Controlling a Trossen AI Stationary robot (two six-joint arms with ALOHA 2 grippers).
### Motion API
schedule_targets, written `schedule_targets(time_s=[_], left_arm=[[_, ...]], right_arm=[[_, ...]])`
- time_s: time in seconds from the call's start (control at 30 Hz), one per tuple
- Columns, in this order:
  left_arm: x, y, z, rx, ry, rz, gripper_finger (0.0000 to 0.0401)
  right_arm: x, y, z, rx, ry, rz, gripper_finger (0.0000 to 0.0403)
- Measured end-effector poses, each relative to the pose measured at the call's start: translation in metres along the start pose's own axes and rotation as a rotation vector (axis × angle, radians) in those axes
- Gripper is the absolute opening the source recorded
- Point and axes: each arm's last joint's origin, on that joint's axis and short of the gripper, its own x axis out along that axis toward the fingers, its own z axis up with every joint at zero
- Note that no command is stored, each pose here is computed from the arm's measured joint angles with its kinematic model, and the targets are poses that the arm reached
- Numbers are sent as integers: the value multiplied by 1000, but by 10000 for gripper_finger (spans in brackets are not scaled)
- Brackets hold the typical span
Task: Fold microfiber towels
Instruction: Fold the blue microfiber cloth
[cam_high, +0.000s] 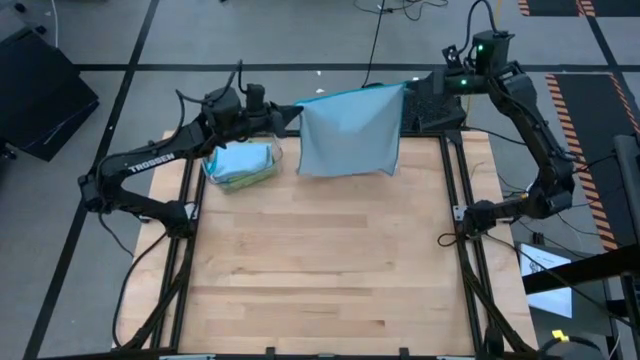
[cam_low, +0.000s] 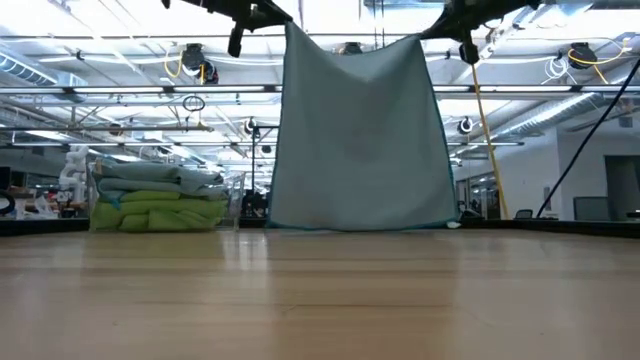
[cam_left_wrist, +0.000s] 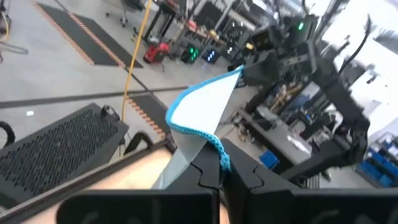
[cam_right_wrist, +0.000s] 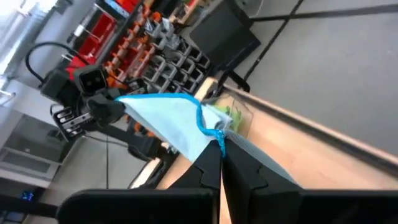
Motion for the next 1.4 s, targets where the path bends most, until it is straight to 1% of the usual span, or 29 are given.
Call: schedule_targets(time_s=[0.07, 0.17, 0.23, 0.33, 0.5, 0.67, 0.83, 0.93, 1.03, 1.13, 1.27, 1.4], left_arm=[[0, 0, 4, -6, -31, -8, 5], [-1, 0, 7, -9, -64, -24, 3], [-1, 0, 8, -9, -65, -26, 4], [0, 0, 6, -10, -35, -38, 7], [0, 0, -3, -23, 95, -85, 3], [-2, -2, -19, -29, 291, -172, 8], [-5, -7, -32, -48, 431, -219, 6], [-5, -11, -35, -52, 467, -263, 5], [-5, -15, -38, -55, 479, -276, 4], [-6, -17, -41, -62, 496, -281, 9], [-8, -20, -48, -64, 551, -269, 4], [-9, -19, -53, -62, 586, -238, 9]], right_arm=[[1, -5, 6, -4, -15, 21, 0], [7, -10, 17, -25, -28, 107, 0], [12, -13, 22, -19, -3, 191, 0], [20, -19, 25, 25, 59, 275, 0], [22, -22, 20, 53, 147, 355, 0], [21, -26, 6, 112, 244, 409, 0], [20, -28, -16, 145, 326, 414, 0], [21, -25, -30, 156, 380, 418, 0], [25, -18, -44, 151, 448, 418, 0], [30, -10, -57, 140, 534, 379, 0], [39, 0, -69, 90, 626, 331, 0], [47, 5, -71, 48, 643, 302, 0]])
